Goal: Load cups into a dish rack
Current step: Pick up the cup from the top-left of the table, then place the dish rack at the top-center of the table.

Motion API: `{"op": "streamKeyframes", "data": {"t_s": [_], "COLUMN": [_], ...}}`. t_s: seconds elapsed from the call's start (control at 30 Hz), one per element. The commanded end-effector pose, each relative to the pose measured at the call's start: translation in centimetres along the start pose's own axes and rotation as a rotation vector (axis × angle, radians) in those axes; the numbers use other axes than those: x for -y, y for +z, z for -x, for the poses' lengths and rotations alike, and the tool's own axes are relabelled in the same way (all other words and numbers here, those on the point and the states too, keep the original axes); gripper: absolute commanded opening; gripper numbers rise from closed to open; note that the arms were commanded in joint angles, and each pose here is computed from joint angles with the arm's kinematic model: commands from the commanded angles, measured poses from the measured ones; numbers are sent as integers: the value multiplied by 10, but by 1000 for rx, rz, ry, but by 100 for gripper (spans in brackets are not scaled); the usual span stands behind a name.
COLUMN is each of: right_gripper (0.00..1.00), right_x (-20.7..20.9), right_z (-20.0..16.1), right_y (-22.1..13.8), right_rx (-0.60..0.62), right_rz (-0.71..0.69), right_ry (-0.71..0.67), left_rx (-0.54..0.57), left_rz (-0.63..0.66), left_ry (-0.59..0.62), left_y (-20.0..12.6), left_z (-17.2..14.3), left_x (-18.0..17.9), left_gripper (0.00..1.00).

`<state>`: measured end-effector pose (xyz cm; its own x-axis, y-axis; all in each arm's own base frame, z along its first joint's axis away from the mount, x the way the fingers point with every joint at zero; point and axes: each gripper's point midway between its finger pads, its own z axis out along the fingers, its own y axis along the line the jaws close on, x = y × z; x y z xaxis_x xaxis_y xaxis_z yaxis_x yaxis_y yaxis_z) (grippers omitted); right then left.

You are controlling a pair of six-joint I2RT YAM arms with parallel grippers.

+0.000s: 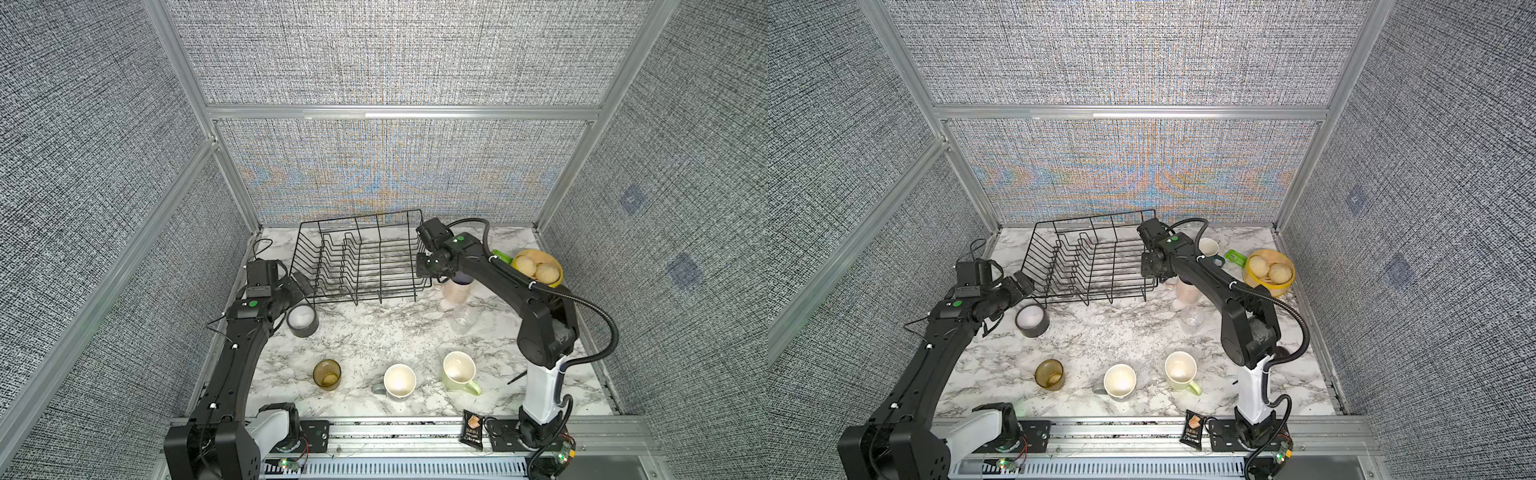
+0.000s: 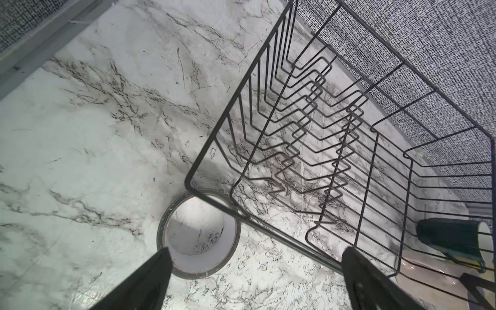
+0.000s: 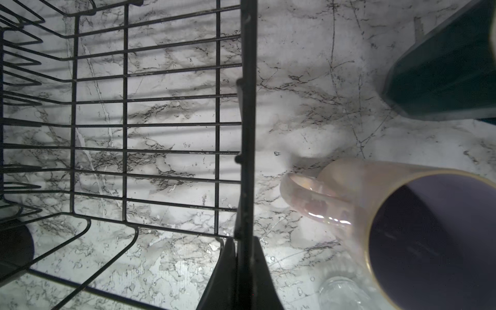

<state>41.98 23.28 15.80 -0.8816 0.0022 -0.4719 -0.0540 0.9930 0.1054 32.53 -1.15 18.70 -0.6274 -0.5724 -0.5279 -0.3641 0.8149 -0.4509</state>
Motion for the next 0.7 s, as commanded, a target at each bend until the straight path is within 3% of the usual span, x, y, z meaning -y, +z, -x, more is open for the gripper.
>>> {"op": "streamKeyframes", "data": {"t_s": [0.0, 0.2, 0.67], "right_gripper": [0, 0, 0], "right_x": [10, 9, 27], "right_z": [-4, -8, -15], "right_y": [-8, -8, 12], "right_rx": [-10, -42, -100], "right_rz": [-24, -5, -63], "right_ry": [-118, -147, -139], "left_rx": [15, 45, 2], "left_rz": [26, 46, 135], "left_ry": [17, 18, -18], "left_y": [-5, -1, 31], "left_z": [1, 1, -3], "left_x": [-5, -12, -30], "left_gripper": [99, 99, 99]}}
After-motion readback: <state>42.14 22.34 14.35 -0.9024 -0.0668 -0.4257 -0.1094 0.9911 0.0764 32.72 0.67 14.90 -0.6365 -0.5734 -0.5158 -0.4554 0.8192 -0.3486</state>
